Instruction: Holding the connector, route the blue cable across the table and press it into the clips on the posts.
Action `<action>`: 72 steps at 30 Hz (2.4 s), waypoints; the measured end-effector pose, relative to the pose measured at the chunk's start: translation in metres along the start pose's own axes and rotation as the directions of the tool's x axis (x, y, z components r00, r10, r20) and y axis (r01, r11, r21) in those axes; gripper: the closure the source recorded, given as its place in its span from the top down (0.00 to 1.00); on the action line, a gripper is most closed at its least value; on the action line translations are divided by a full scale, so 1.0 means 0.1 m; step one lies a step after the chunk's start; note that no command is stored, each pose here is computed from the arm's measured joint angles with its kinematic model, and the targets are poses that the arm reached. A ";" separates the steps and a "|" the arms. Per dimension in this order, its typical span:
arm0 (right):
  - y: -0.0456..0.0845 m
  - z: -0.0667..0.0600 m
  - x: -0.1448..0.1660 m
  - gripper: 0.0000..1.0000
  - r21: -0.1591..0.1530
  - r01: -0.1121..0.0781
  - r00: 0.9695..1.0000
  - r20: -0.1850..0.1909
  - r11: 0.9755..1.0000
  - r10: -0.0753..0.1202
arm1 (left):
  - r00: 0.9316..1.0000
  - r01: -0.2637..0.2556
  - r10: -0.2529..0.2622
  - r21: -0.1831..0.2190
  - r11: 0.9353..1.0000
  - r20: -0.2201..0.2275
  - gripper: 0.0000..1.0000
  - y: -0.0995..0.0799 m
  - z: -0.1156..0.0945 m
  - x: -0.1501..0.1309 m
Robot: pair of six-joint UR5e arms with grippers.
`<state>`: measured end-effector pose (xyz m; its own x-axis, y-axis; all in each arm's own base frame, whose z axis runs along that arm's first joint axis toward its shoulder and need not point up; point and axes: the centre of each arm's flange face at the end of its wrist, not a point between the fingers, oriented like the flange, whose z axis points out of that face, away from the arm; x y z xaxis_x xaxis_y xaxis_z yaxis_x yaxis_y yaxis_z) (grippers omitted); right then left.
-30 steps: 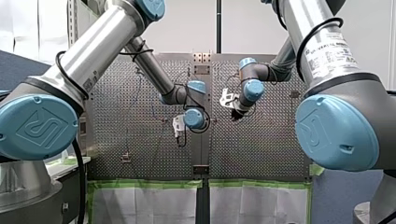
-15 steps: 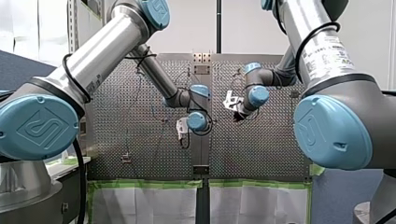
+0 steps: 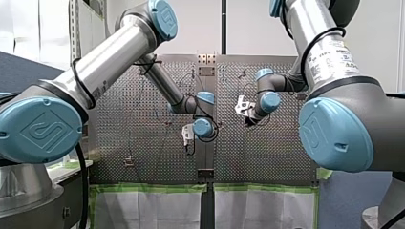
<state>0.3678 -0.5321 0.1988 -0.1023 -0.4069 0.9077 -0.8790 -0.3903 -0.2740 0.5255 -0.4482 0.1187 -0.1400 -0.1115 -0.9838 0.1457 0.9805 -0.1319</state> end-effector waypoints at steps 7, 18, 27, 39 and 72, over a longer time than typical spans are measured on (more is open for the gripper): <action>0.11 0.03 0.10 0.00 -0.005 -0.001 1.000 -0.015 1.000 0.001 | 1.000 0.017 -0.017 -0.020 1.000 0.024 0.09 0.05 0.22 -0.20; 0.10 0.03 0.11 0.00 0.006 0.007 1.000 -0.010 1.000 -0.007 | 0.998 -0.025 0.022 -0.058 0.998 -0.052 0.09 0.07 0.10 -0.13; 0.03 0.01 0.07 0.00 0.013 0.009 1.000 0.014 1.000 -0.009 | 0.992 -0.074 0.068 -0.056 0.996 -0.102 0.09 -0.06 -0.18 -0.09; 0.01 -0.01 0.06 0.00 0.012 0.010 1.000 0.026 1.000 -0.010 | 0.995 -0.067 0.064 -0.030 0.997 -0.073 0.09 -0.22 -0.28 -0.21; 0.56 0.19 0.61 0.00 -0.041 0.006 0.996 -0.093 0.999 -0.010 | 0.998 -0.058 0.059 -0.090 0.994 0.006 0.07 0.28 0.55 -0.38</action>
<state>0.3209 -0.5944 0.2330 -0.1364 -0.3246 0.9360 -0.8981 -0.3582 -0.2551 0.5889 -0.4257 0.1454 -0.1256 -0.0549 -0.9906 0.0651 0.9959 -0.0634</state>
